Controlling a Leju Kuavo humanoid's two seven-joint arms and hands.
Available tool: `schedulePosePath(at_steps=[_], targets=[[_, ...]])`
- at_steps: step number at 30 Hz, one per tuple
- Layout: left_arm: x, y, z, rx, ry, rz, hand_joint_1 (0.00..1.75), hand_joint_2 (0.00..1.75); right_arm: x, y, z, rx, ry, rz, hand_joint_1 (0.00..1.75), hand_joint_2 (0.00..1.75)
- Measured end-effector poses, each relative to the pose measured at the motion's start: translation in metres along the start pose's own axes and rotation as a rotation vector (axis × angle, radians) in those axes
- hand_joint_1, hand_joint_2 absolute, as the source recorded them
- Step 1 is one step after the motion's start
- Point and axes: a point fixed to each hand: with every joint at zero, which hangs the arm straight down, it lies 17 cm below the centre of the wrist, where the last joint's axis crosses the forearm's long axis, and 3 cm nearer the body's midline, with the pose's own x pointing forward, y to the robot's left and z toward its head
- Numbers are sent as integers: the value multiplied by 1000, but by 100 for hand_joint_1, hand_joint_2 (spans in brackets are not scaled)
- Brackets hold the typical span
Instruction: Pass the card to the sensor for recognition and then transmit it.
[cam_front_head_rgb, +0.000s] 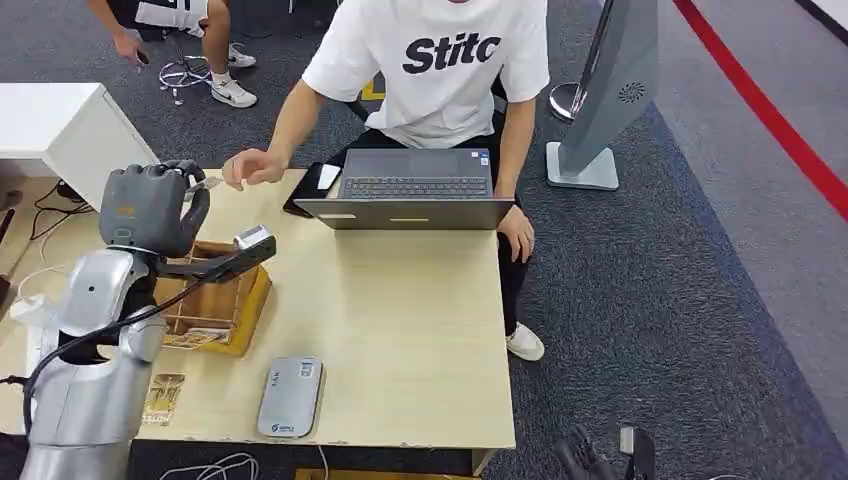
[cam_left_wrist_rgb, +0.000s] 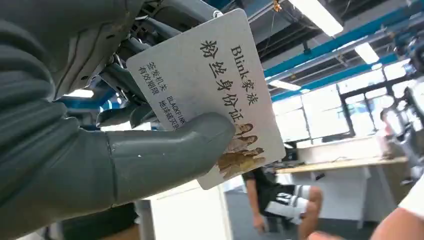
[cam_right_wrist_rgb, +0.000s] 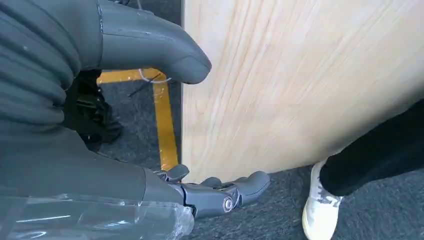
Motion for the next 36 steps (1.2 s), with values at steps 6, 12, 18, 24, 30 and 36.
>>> schedulePosePath(at_steps=[6,12,18,24,30,36], targets=[[64,8,42,15,-149,220,175,175,-4,-7,5,-12,3,-9,0,175],[93,5,73,-3,-204,291,175,175,-8,-9,7,-18,7,-3,0,175],[102,-22,110,-93,-223,358,175,175,-7,-9,7,-16,-5,11,0,175],[105,-57,143,-223,-231,379,175,175,-7,-8,8,-12,-13,9,0,175],[101,-107,166,-412,-184,357,175,175,-9,-6,8,5,19,17,0,175],[99,-125,174,-464,-170,356,175,175,-3,-9,7,0,8,27,0,175]])
